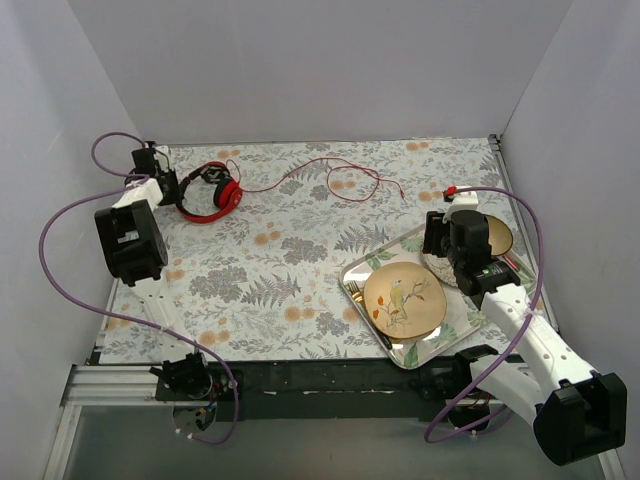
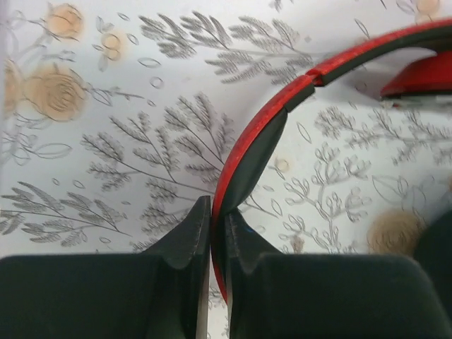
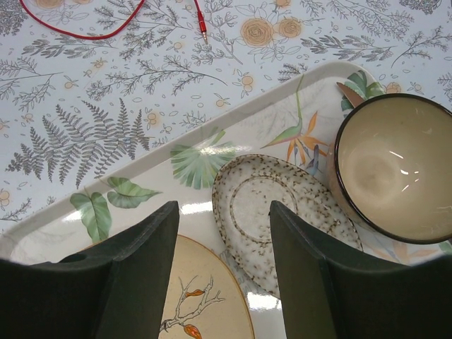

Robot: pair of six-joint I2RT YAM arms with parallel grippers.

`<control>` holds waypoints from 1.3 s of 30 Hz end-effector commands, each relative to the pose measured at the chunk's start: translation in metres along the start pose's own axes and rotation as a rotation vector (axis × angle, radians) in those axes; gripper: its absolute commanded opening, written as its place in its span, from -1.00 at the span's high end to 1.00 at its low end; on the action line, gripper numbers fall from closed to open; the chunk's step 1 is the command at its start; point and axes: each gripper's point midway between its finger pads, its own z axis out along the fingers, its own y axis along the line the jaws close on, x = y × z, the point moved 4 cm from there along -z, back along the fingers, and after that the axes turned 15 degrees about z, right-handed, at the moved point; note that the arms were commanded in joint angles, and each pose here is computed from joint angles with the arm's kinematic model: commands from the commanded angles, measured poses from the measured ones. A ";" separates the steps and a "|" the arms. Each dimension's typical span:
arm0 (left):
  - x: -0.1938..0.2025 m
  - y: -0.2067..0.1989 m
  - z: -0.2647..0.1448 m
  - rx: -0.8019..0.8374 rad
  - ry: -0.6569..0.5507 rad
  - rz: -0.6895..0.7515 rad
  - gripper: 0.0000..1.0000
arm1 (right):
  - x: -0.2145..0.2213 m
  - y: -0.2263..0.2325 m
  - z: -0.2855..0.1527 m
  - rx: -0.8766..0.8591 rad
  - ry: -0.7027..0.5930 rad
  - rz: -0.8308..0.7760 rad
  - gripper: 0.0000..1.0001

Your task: Wrap the headphones

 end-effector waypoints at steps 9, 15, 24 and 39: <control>-0.068 -0.092 -0.134 0.240 -0.314 0.238 1.00 | -0.042 0.072 -0.027 -0.412 -0.119 -0.039 -0.29; -0.080 -0.165 -0.204 0.324 -0.459 0.406 1.00 | -0.082 0.171 -0.064 -0.712 -0.238 -0.228 -0.86; -0.068 -0.229 -0.272 0.432 -0.528 0.598 1.00 | -0.100 0.272 -0.056 -0.805 -0.257 -0.408 -0.97; -0.052 -0.242 -0.290 0.512 -0.489 0.633 1.00 | -0.045 0.276 0.037 -0.495 -0.023 -0.494 -0.92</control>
